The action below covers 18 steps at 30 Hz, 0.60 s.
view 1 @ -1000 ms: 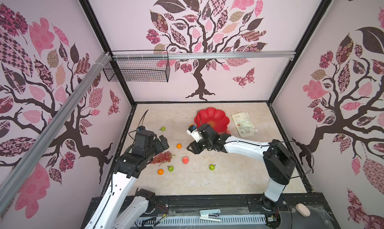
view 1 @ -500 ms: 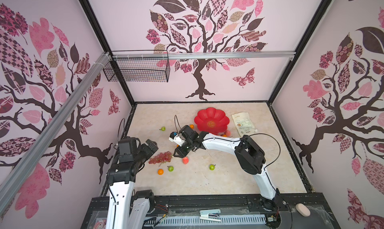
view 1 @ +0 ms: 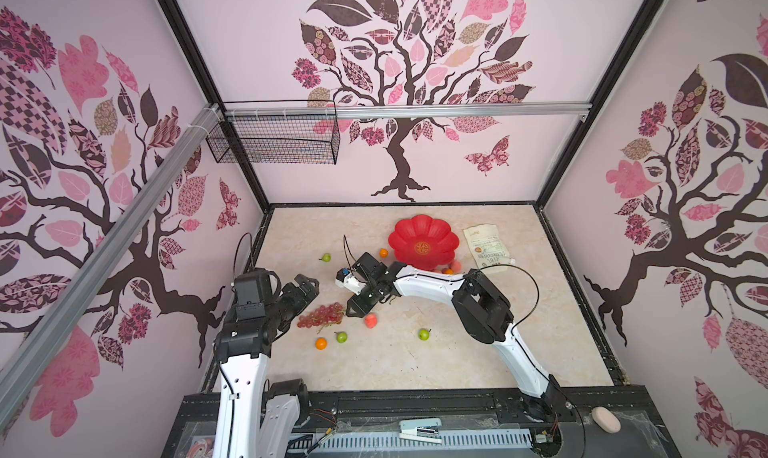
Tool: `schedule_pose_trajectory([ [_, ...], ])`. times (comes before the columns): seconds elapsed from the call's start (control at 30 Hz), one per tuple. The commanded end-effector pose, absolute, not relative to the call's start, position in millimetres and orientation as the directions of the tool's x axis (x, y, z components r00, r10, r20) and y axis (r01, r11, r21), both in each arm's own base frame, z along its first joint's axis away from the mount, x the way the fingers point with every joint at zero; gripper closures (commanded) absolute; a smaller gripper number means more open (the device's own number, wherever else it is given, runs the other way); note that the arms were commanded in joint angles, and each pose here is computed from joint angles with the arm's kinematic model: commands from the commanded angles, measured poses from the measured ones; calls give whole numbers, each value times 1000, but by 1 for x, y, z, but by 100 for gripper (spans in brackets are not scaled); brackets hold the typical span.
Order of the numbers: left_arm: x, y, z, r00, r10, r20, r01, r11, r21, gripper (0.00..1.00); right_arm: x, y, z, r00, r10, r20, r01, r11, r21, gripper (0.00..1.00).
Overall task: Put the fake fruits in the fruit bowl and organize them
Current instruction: 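Move the right gripper across to the pink grape bunch, then close the right gripper on the grape stem and lift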
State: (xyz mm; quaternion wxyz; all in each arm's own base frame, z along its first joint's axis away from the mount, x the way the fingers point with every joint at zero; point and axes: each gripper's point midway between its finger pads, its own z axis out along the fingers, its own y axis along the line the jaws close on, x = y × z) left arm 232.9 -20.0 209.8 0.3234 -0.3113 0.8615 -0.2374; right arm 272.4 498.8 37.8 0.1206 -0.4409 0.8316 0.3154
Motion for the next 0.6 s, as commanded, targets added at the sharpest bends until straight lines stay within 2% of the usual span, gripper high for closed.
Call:
schedule_pose_trajectory([
  [0.0, 236, -19, 205, -600, -686, -412, -377, 697, -611, 2, 270, 500, 22, -583, -682, -442, -805, 407, 433, 62],
  [0.57, 237, -18, 198, -605, -682, -411, -387, 703, -597, 2, 273, 510, 13, -593, -683, -426, -792, 402, 459, 74],
])
